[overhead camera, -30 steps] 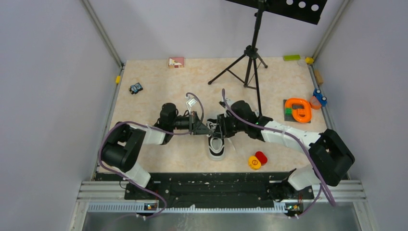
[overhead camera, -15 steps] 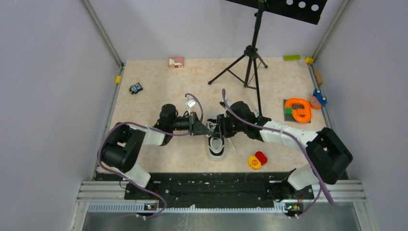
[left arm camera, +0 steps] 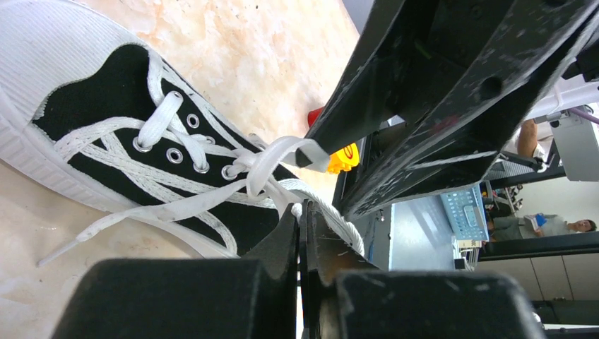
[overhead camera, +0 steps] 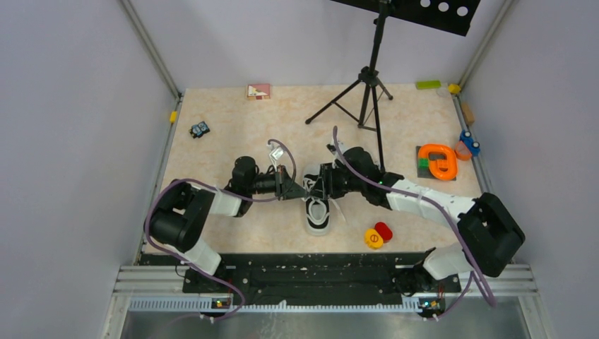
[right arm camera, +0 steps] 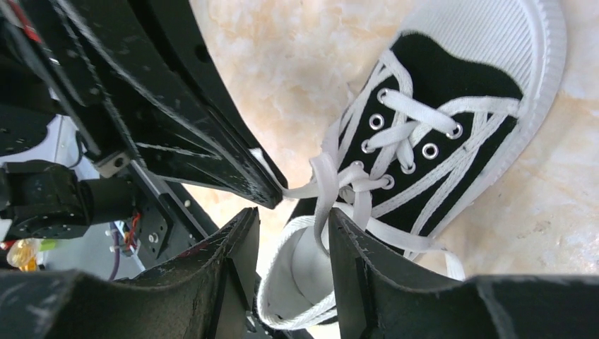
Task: Tie the shoes
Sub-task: Cross the shoelace with the shoelace.
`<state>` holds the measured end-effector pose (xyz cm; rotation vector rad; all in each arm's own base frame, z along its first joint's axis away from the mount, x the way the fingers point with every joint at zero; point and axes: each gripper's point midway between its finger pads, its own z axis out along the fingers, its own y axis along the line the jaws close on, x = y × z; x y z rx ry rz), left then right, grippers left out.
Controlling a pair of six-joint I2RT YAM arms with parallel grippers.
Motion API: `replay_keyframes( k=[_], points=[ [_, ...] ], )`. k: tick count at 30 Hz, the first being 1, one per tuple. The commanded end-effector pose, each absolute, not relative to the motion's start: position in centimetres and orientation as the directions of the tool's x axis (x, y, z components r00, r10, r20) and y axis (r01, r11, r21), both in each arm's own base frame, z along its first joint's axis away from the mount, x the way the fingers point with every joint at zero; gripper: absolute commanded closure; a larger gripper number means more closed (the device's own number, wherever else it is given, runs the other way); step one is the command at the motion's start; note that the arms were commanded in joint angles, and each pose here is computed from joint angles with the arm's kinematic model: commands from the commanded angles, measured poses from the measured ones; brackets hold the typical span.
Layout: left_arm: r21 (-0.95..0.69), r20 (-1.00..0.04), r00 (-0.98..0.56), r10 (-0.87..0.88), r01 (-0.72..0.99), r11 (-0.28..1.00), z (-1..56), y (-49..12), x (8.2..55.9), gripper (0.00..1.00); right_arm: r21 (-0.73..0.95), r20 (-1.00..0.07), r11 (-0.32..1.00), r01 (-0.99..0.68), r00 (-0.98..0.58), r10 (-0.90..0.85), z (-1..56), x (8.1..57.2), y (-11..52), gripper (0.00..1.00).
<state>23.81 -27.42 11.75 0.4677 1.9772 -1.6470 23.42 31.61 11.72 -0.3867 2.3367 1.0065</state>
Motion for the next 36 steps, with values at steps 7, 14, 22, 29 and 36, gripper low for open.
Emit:
replay_keyframes(
  k=[7,14,22,29,36],
  points=[
    [-0.768,-0.634,-0.769,-0.083,0.613,0.187,12.5,-27.3,24.6,1.0,0.595,-0.63,0.661,-0.457,-0.776,0.03,13.9,25.3,30.8,0.57],
    [-0.767,-0.636,-0.767,-0.083,0.616,0.181,12.8,-27.4,24.7,1.0,0.588,-0.599,0.678,-0.442,-0.801,-0.004,12.8,25.3,30.1,0.56],
    [-0.765,-0.639,-0.765,-0.078,0.62,0.174,12.9,-27.4,24.7,1.0,0.602,-0.619,0.684,-0.412,-0.782,0.073,13.8,26.5,29.0,0.49],
    [-0.764,-0.639,-0.765,-0.074,0.622,0.17,13.0,-27.4,24.6,1.0,0.618,-0.586,0.726,-0.301,-0.792,0.171,12.6,28.9,26.7,0.49],
    [-0.763,-0.64,-0.765,-0.069,0.623,0.173,13.1,-27.4,24.5,1.0,0.631,-0.55,0.71,-0.311,-0.826,0.127,11.7,30.0,27.1,0.74]
  ],
)
